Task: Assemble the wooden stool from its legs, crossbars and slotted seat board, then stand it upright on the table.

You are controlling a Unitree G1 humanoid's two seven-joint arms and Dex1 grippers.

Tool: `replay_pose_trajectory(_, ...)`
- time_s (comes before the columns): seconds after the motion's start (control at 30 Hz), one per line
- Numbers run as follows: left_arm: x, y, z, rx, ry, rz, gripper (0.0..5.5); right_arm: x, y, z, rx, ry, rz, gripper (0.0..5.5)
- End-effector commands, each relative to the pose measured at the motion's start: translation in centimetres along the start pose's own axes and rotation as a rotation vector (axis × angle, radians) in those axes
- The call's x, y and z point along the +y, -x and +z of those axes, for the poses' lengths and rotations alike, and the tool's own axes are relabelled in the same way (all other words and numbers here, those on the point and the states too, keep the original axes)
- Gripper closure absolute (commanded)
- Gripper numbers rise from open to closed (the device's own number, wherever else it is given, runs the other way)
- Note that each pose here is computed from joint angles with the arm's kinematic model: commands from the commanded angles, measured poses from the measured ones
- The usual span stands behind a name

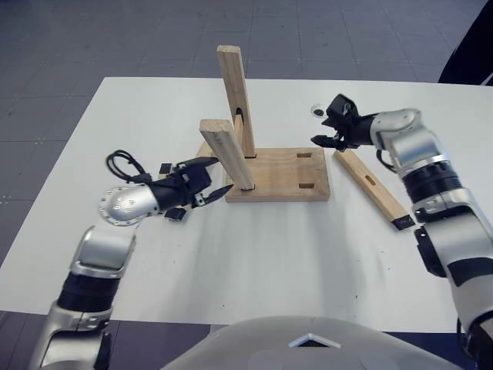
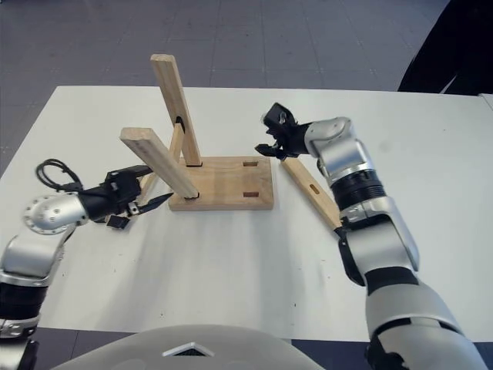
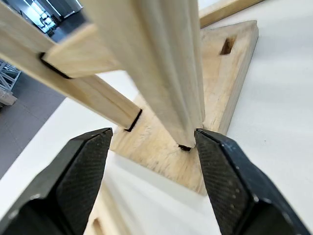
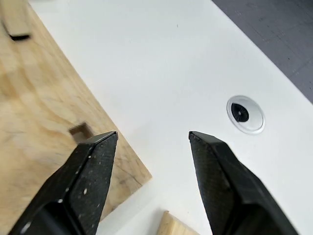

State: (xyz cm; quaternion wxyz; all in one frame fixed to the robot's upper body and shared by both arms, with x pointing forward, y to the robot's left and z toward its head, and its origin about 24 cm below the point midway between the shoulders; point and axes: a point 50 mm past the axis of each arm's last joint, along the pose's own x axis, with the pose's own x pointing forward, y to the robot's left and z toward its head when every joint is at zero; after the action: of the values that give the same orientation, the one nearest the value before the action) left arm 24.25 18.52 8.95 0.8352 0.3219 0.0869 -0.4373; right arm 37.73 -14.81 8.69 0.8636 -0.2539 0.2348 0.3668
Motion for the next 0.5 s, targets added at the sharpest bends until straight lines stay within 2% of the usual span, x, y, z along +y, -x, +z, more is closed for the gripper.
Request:
replay_pose_trajectory(0.03, -0.4, -0.9, -1.2, 0.112, -0.075, -0.039, 2.40, -0.1, -1.5, 0.1, 0.007, 0.040, -0.090, 2.82)
replay_pose_trajectory(0.23, 1.0, -0.9, -1.6, 0.163, -0.161, -0.002, 2.40, -0.7, -1.7, 0.1, 0.010, 0.046, -0.151, 2.82)
replay_pose_trajectory(0.5, 1.3, -2.6, -1.7, 0.151, -0.193, -0.004, 2.40, 0.5, -1.6, -2.7, 0.175, 0.208, 0.033, 2.82)
